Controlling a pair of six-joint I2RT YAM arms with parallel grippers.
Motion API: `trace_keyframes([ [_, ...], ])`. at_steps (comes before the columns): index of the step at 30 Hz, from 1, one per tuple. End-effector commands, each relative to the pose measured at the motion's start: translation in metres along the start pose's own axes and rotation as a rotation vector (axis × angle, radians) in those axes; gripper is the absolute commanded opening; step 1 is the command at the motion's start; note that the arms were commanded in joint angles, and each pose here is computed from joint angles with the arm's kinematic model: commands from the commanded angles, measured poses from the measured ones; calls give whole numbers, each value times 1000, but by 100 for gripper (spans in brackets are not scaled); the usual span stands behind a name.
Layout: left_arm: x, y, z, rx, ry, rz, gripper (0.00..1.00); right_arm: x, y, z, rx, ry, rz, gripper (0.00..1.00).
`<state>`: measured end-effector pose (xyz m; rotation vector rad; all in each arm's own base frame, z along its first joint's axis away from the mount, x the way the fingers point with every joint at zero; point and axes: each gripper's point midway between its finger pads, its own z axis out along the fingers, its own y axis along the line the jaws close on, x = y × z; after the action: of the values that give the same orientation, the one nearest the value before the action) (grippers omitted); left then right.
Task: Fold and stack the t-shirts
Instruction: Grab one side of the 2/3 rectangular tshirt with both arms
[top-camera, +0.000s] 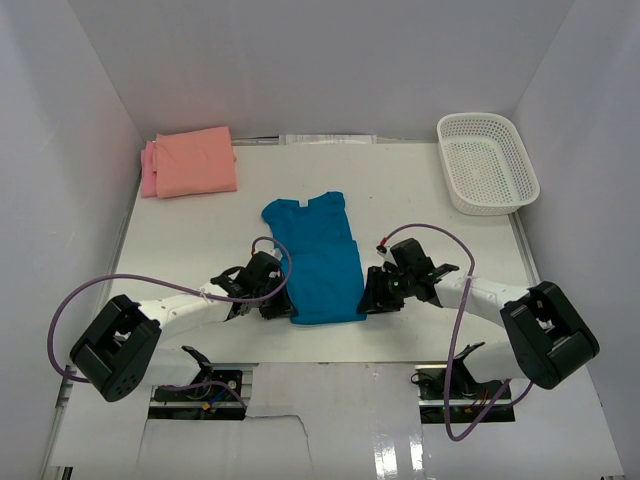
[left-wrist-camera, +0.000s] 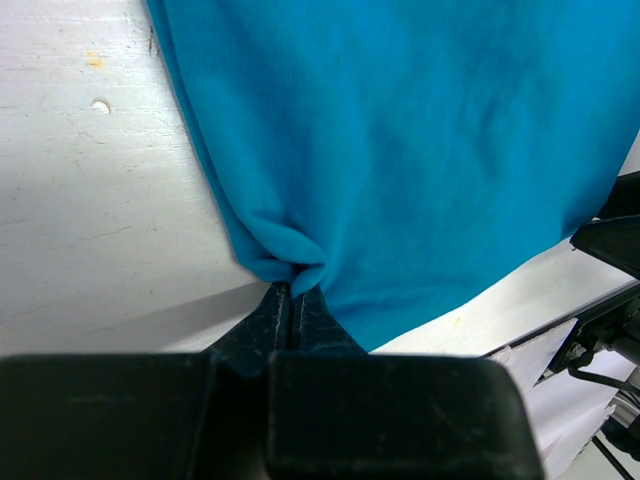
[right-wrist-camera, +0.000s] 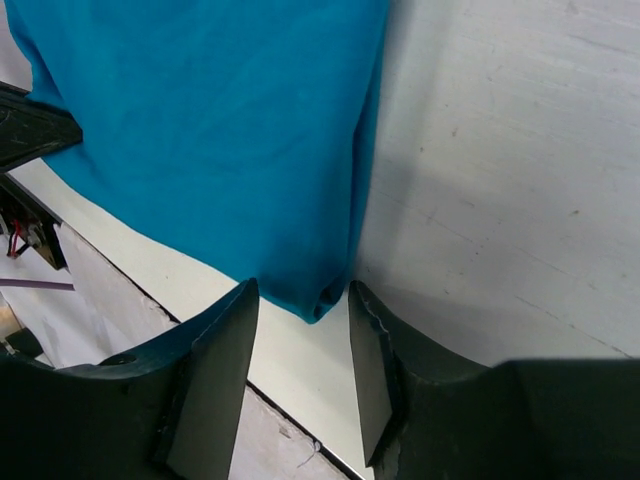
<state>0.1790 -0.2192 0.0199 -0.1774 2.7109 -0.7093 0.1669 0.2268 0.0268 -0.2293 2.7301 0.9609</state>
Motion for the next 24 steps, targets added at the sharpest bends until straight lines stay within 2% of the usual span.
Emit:
trace_keyframes([
  [1, 0, 18, -2, -86, -12, 11, 0, 7, -9, 7, 47, 23, 4, 47],
  [5, -1, 19, -2, -90, -16, 14, 0, 12, -13, 11, 57, 48, 10, 43],
  [9, -1, 20, -1, -99, -15, 15, 0, 17, -13, 15, 48, 58, 13, 31],
  [10, -1, 20, -1, -99, -15, 16, 0, 18, -13, 15, 46, 60, 15, 24],
  [11, -1, 20, 0, -101, -17, 15, 0, 18, -12, 15, 43, 58, 13, 8],
  [24, -4, 25, 6, -134, -11, 38, 0, 36, -6, -3, 46, 20, 22, 8],
])
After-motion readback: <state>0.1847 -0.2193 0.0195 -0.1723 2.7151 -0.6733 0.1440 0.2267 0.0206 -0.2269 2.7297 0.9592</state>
